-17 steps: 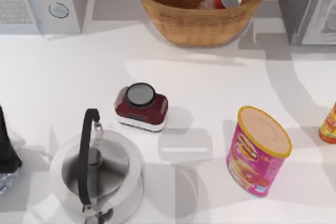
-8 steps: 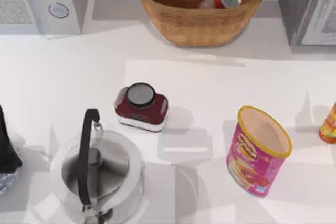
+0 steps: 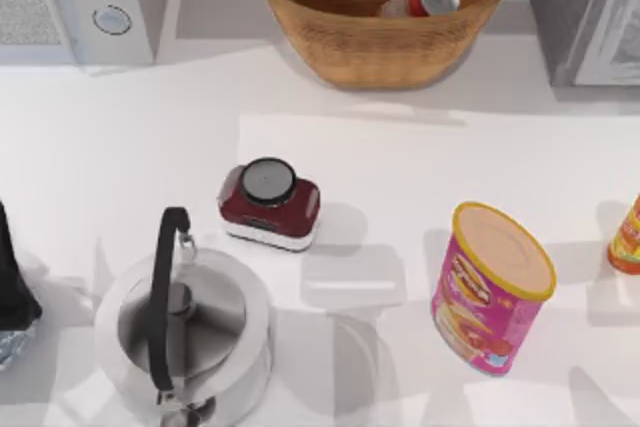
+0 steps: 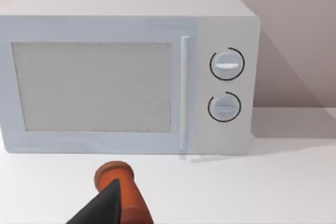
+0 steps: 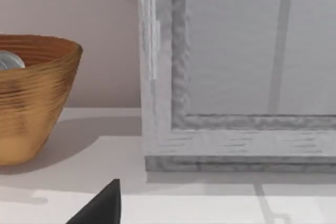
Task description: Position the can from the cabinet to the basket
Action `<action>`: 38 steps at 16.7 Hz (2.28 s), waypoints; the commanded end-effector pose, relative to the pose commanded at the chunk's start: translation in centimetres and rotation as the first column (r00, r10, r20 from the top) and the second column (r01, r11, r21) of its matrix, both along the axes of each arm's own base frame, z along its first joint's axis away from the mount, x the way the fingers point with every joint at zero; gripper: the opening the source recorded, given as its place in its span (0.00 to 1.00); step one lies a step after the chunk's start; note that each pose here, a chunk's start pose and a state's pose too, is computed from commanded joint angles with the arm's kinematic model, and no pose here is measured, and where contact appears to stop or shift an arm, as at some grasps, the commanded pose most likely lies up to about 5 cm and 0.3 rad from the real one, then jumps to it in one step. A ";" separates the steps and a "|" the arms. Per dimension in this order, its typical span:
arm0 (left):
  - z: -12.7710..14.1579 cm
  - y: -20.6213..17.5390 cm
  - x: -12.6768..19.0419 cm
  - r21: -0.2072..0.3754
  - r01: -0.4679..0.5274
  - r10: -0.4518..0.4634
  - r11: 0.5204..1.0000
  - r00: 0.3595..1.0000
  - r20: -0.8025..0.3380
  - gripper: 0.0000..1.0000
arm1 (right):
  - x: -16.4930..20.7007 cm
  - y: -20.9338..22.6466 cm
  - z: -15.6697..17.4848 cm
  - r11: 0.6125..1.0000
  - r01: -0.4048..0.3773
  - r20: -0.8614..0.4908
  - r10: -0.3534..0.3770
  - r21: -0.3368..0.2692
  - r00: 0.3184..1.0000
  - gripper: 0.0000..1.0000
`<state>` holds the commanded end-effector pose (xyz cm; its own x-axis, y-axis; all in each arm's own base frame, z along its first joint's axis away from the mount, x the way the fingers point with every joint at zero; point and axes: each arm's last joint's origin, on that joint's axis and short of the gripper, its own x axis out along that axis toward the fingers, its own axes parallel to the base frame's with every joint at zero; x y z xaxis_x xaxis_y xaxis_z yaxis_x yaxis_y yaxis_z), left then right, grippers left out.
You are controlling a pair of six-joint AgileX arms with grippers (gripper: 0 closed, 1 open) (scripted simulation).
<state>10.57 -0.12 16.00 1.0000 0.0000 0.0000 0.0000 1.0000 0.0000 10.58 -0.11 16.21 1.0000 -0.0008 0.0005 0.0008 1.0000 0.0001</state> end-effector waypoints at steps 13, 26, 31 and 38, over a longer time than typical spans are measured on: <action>0.0 0.0 0.0 0.000 0.000 0.000 1.000 1.000 0.000 1.00 | 1.1 -1.7 2.6 1.000 0.007 0.059 -0.006 -0.011 0.998 1.00; 0.0 0.0 0.0 0.000 0.000 0.000 1.000 1.000 0.000 1.00 | 5.8 -17.2 1.3 1.000 0.005 -0.001 -0.005 0.001 1.000 1.00; 0.0 0.0 0.0 0.000 0.000 0.000 1.000 1.000 0.000 1.00 | 4.8 -20.0 -0.2 1.000 -0.002 -0.001 0.002 0.000 1.000 1.00; 0.0 0.0 0.0 0.000 0.000 0.000 1.000 1.000 0.000 1.00 | 5.1 -20.5 0.3 1.000 -0.002 -0.003 0.002 0.003 1.000 1.00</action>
